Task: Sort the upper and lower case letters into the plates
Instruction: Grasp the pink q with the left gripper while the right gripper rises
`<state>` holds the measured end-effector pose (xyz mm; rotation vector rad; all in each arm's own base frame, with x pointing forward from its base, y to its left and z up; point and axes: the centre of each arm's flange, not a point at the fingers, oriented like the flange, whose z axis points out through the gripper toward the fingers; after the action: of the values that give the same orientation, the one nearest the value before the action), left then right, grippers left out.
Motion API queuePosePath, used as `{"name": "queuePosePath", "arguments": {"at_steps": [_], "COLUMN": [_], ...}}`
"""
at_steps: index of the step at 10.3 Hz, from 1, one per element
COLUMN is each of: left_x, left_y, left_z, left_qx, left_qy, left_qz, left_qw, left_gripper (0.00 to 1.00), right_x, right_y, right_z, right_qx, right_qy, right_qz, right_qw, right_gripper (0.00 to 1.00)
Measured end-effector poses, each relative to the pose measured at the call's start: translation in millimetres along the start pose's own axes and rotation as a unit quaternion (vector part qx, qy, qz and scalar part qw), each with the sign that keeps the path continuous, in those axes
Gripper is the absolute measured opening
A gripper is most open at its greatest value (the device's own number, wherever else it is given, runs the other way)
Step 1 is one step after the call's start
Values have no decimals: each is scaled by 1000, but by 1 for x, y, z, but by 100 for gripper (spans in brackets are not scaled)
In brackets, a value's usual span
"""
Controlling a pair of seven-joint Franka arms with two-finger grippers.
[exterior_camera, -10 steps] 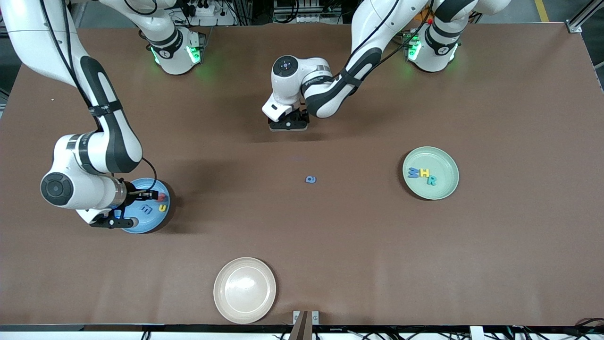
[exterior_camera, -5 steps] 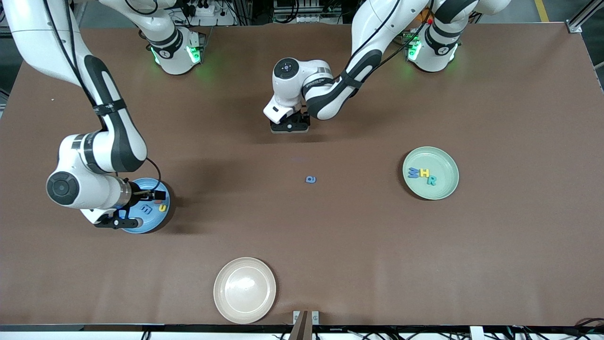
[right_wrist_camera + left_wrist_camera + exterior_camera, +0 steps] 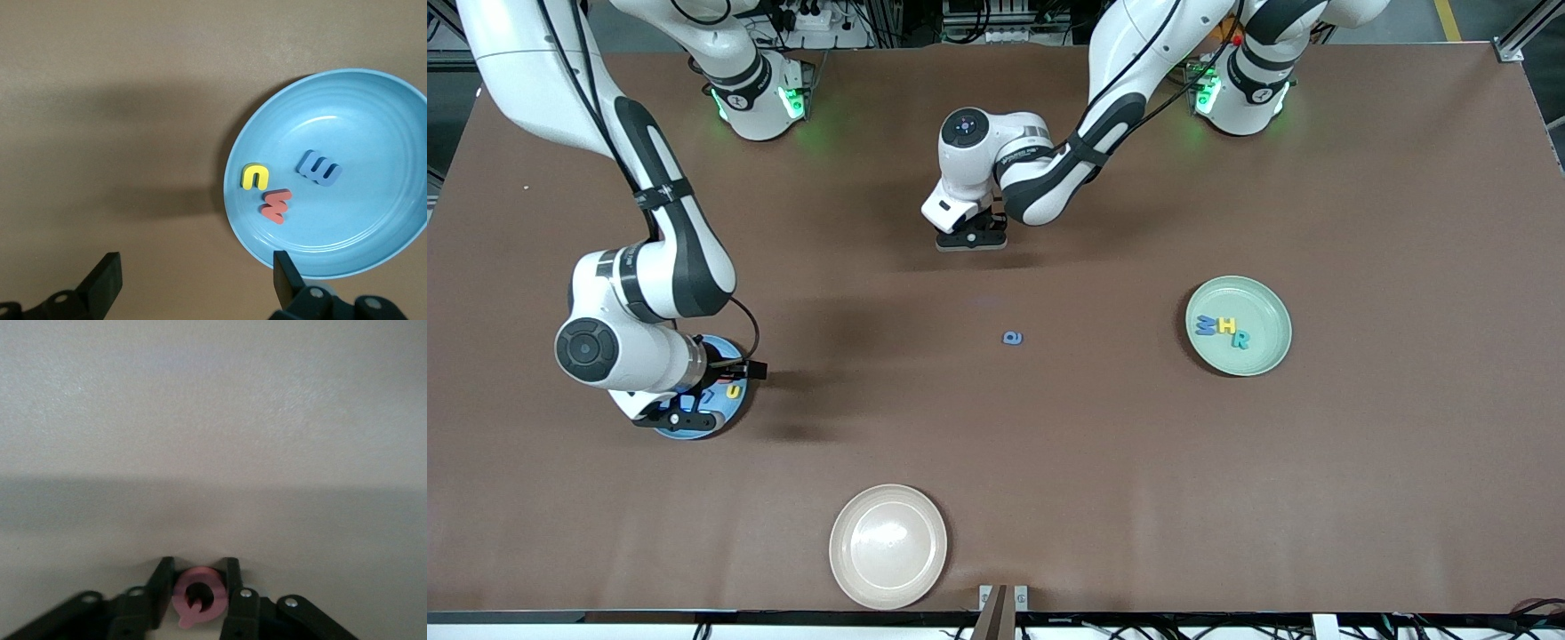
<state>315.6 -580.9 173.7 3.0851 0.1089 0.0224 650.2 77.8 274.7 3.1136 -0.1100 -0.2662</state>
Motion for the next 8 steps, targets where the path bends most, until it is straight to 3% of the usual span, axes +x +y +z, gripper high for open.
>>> {"name": "queuePosePath", "arguments": {"at_steps": [4, 8], "left_x": [4, 79], "left_y": [0, -26], "left_z": [-1, -54], "left_qx": [-1, -28], "left_qy": [2, 38], "left_qz": [-5, -61], "left_qw": [1000, 997], "left_gripper": [36, 36], "right_x": [-5, -8], "right_y": [-28, -52], "right_z": [-2, -3], "right_qx": [-2, -3], "right_qy": [4, 7], "right_qz": [17, 40], "right_qw": [1000, 999], "right_gripper": [100, 100]}}
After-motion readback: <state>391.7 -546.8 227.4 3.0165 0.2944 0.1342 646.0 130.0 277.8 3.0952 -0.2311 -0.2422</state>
